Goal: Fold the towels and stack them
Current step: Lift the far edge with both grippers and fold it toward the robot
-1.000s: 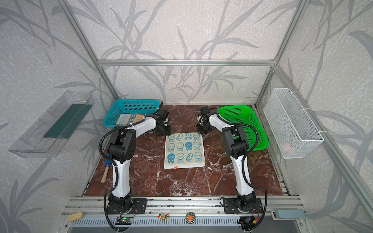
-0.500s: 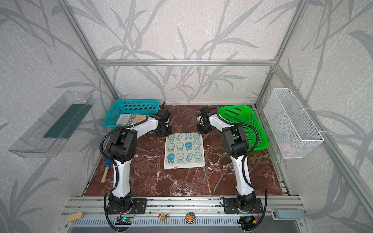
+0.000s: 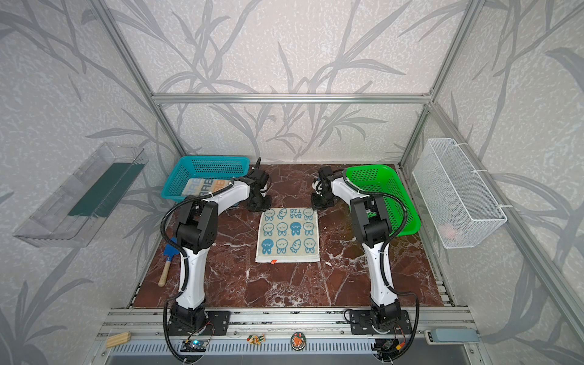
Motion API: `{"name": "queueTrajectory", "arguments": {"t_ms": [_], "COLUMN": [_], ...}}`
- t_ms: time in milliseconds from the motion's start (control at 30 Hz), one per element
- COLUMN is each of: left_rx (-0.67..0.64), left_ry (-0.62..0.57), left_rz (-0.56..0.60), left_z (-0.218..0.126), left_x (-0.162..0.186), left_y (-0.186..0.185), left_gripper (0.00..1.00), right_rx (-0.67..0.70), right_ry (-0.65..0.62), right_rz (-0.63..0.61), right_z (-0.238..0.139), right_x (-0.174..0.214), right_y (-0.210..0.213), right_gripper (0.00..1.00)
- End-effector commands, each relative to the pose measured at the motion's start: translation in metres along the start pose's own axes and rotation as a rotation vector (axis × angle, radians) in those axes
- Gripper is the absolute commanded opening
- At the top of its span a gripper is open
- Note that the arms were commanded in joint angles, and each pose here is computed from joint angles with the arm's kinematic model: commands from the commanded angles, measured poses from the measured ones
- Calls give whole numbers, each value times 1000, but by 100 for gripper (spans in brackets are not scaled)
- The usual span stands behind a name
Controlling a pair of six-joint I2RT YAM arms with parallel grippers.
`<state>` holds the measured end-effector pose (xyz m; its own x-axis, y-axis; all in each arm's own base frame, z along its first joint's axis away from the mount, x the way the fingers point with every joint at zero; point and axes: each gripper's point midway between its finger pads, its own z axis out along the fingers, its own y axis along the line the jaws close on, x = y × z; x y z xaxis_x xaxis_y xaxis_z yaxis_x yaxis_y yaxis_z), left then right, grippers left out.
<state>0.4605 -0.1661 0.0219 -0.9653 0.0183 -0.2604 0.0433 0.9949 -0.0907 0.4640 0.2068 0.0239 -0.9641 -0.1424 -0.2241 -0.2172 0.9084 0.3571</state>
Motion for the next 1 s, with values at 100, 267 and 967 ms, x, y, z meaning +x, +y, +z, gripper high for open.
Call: {"name": "queueTrajectory", "arguments": {"t_ms": [100, 267, 967], "left_rx": [-8, 0, 90], "left_ry": [-19, -86, -224], "left_rz": [37, 49, -27], "left_z": [-5, -24, -68], "left_x": [-24, -46, 2], "left_y": [5, 6, 9], "left_gripper": [0, 0, 0], "right_rx": [-7, -15, -31], "right_ry": [-24, -46, -69], "right_rz": [37, 31, 66], "right_z": [-22, -35, -72], "right_x": [-23, -33, 24], "right_y": [-9, -7, 2], "right_gripper": [0, 0, 0]}}
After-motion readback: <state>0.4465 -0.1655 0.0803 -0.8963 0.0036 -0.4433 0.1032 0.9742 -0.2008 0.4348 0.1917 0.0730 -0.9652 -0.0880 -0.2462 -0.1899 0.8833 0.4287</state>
